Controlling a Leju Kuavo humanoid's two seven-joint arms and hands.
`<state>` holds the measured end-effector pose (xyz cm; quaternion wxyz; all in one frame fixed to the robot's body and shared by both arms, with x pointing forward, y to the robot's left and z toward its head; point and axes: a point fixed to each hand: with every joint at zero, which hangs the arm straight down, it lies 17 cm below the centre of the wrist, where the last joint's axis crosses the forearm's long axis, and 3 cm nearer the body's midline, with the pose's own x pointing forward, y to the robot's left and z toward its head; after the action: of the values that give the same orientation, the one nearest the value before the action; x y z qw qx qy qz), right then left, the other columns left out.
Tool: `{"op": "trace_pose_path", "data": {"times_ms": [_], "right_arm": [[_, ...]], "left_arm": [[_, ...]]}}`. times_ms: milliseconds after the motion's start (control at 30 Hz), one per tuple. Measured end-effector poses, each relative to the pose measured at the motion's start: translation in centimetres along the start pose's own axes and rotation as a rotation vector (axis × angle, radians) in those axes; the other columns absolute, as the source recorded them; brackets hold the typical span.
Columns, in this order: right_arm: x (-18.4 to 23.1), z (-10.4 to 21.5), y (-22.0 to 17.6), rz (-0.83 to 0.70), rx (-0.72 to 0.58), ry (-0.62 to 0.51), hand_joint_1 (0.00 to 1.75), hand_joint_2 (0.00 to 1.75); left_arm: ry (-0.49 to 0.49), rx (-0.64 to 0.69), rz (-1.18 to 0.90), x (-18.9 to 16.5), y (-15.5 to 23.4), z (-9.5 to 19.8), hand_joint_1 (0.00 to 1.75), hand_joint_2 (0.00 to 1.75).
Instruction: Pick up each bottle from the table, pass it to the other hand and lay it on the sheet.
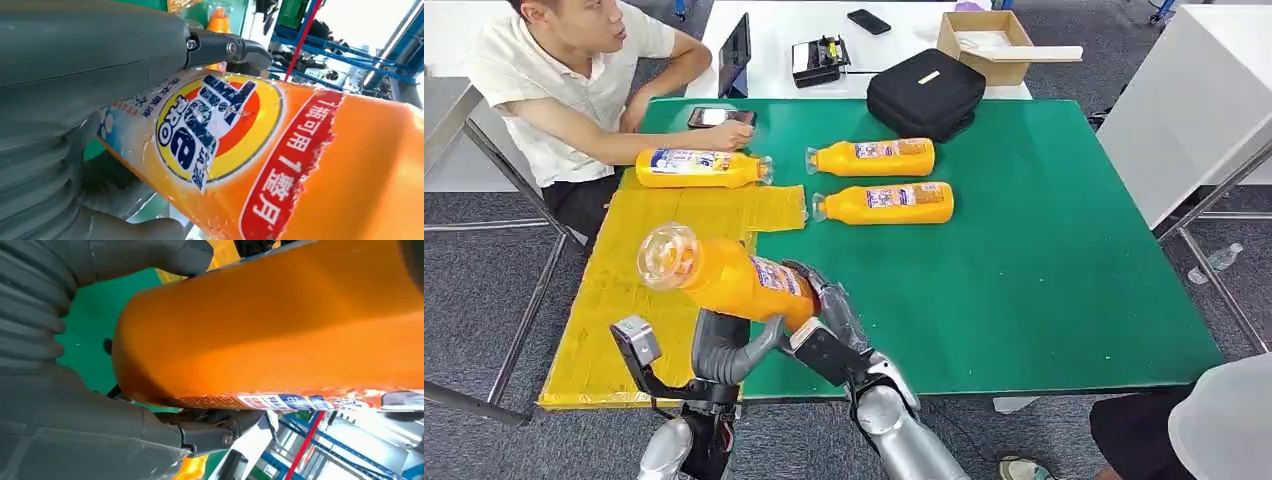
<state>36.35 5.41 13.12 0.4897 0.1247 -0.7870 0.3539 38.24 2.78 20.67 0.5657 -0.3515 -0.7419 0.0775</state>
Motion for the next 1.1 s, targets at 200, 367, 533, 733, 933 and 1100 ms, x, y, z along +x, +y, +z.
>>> {"op": "trace_pose_path", "data": {"times_ms": [200, 367, 533, 733, 933, 1100], "right_arm": [[-0.4, 0.3, 0.8, -0.001, 0.024, 0.009, 1.75, 1.75], [-0.6, 0.5, 1.4, -0.004, 0.04, 0.013, 1.75, 1.75], [-1.0, 0.5, 2.0, -0.003, 0.07, 0.019, 1.75, 1.75], [-2.0, 0.5, 3.1, 0.011, 0.132, 0.038, 1.75, 1.75], [-2.8, 0.6, 3.2, 0.015, 0.152, 0.055, 1.75, 1.75], [-3.4, 0.8, 3.2, 0.012, 0.156, 0.069, 1.64, 1.75]], "left_arm": [[-0.045, -0.009, -0.017, 1.2, -0.2, -0.2, 0.0, 1.75], [-0.077, -0.01, -0.027, 1.9, -0.2, -0.2, 0.0, 1.75], [-0.109, -0.018, -0.074, 2.6, -0.3, -0.3, 0.35, 1.75], [-0.184, -0.026, -0.193, 3.5, -0.4, -0.2, 1.75, 1.75], [-0.177, -0.033, -0.204, 3.4, -0.4, -0.2, 1.75, 1.75], [-0.166, -0.055, -0.206, 3.2, -0.8, -0.1, 1.75, 1.75]]}}
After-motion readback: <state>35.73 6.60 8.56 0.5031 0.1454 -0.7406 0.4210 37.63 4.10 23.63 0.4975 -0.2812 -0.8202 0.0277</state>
